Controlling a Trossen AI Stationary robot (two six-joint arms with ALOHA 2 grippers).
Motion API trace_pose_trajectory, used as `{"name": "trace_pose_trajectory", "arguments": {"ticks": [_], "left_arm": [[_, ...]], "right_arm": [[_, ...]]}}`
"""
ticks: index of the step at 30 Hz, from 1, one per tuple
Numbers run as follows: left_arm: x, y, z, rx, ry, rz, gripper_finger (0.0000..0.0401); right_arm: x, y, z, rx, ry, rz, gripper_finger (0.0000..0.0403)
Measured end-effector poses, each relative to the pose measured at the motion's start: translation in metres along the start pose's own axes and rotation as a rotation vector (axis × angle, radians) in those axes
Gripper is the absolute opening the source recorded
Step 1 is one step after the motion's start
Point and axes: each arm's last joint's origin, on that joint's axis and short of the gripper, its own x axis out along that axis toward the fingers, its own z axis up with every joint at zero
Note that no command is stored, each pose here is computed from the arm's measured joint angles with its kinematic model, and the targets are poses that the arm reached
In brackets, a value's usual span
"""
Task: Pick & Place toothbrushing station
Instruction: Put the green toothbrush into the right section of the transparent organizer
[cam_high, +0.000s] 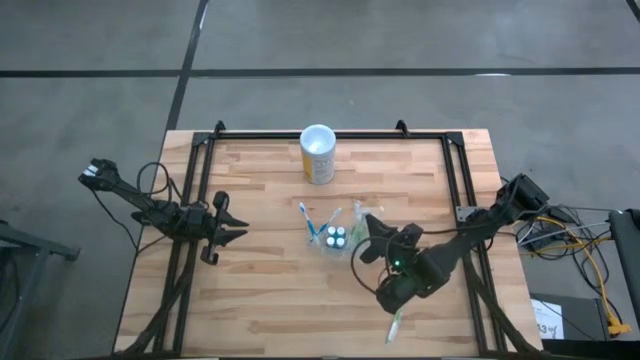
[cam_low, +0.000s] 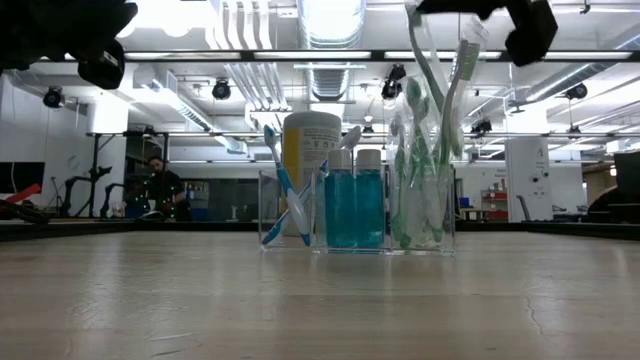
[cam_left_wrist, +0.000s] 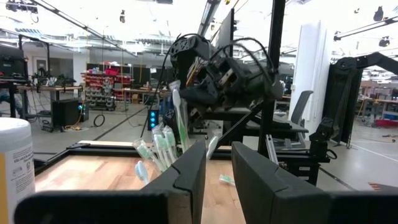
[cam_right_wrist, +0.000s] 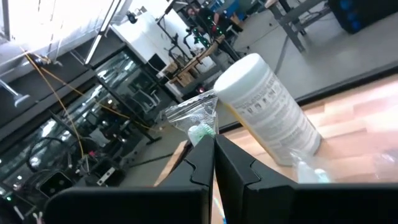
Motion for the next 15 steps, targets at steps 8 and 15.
{"name": "trace_pose_trajectory", "arguments": {"ticks": [8, 15], "left_arm": [[0.000, 0.000, 0.000, 0.000, 0.000, 0.000, 0.0083], [0.000, 0.000, 0.000, 0.000, 0.000, 0.000, 0.0083]], "right_arm": [[0.005, 0.027, 0.006, -0.030, 0.010, -0.015, 0.0008], [0.007, 0.036, -0.007, -0.023, -0.008, -0.015, 0.0008]]}}
